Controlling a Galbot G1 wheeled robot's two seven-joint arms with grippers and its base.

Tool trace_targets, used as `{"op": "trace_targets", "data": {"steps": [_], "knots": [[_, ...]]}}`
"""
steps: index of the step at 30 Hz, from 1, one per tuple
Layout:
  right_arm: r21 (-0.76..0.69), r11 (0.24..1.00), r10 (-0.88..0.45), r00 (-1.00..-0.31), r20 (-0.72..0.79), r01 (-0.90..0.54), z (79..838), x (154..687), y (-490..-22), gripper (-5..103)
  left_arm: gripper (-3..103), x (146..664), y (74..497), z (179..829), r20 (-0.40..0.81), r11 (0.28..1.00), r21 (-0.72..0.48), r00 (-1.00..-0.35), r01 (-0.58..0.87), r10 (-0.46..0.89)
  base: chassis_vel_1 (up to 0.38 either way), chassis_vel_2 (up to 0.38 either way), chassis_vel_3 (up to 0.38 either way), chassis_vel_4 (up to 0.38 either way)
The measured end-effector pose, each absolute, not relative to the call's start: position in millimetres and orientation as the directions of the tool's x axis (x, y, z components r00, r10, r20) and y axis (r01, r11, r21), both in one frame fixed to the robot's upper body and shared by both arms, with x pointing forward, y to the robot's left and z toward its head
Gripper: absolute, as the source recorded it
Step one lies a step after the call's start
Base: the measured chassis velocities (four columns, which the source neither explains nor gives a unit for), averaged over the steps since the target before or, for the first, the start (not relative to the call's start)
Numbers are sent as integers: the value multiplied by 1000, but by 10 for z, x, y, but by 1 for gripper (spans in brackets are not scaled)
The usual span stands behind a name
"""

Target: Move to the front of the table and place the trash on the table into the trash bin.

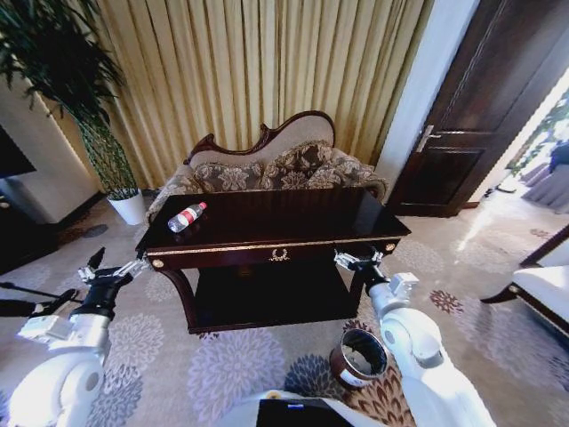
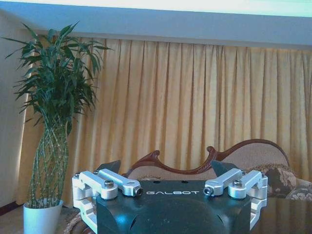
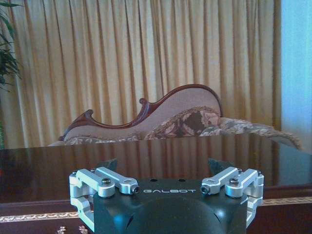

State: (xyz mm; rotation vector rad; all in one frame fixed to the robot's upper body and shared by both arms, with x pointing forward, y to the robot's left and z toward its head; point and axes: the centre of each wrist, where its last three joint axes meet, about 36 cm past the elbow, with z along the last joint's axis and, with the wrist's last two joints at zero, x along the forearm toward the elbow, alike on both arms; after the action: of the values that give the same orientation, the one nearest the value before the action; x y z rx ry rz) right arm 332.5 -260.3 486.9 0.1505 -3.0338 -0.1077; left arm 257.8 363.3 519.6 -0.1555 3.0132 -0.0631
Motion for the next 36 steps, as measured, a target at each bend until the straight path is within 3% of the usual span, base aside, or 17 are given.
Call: {"op": "trace_targets", "data": {"steps": [36], "knots": [[140,985,-114,-990,88,-101,4872,3496,-2575,100,100,2531,3647,5025,-133,994,-41,-985,-101,-106,-89,112,82,-110]]}}
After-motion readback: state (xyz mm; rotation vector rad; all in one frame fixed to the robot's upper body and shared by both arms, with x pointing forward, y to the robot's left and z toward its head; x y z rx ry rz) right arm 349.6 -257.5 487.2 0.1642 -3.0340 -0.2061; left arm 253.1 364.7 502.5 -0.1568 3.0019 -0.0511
